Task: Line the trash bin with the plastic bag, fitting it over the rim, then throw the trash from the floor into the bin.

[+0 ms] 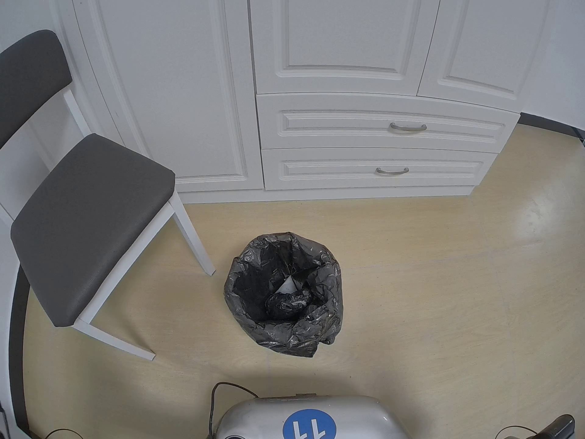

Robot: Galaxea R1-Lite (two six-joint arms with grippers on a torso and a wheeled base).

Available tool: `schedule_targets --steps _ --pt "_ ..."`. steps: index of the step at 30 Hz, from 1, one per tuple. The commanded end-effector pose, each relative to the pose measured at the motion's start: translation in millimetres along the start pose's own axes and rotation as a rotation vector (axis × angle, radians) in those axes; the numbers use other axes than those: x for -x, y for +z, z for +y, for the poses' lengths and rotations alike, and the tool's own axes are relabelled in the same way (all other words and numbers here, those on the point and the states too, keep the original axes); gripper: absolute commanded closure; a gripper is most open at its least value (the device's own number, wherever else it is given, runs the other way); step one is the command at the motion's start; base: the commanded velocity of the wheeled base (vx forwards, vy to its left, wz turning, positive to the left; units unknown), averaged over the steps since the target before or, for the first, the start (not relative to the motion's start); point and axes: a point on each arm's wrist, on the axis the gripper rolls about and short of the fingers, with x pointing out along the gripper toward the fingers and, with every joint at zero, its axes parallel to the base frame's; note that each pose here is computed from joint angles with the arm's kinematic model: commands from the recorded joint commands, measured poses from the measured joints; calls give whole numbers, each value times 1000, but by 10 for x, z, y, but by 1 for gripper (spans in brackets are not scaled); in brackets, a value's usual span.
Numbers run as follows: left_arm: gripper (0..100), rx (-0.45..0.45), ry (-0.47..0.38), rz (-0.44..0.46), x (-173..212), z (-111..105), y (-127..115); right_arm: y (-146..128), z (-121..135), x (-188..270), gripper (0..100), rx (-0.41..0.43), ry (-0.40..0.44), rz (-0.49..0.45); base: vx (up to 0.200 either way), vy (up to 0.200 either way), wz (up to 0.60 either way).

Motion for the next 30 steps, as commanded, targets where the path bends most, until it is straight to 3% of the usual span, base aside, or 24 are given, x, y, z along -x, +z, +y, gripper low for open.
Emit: schedule_targets --steps 1,7,14,15,17,23,30 --pt "0 -16 -47 99 12 -40 -288 -215 -1 28 0 13 -9 3 0 0 0" --pt "0 -37 -59 206 30 -72 -594 -369 1 47 0 16 -9 26 0 0 0" --pt "0 -58 -92 417 99 -86 -795 -453 1 58 0 16 -4 55 0 0 0" --pt "0 -58 -92 417 99 -86 -795 -453 1 58 0 16 -4 55 0 0 0" --pt "0 24 -101 417 98 -92 -789 -537 4 72 0 18 6 87 0 0 0" --pt "0 87 -162 449 114 -110 -830 -748 6 116 0 39 14 186 0 0 0" --pt "0 67 -189 452 117 -115 -835 -906 6 159 0 54 22 345 0 0 0"
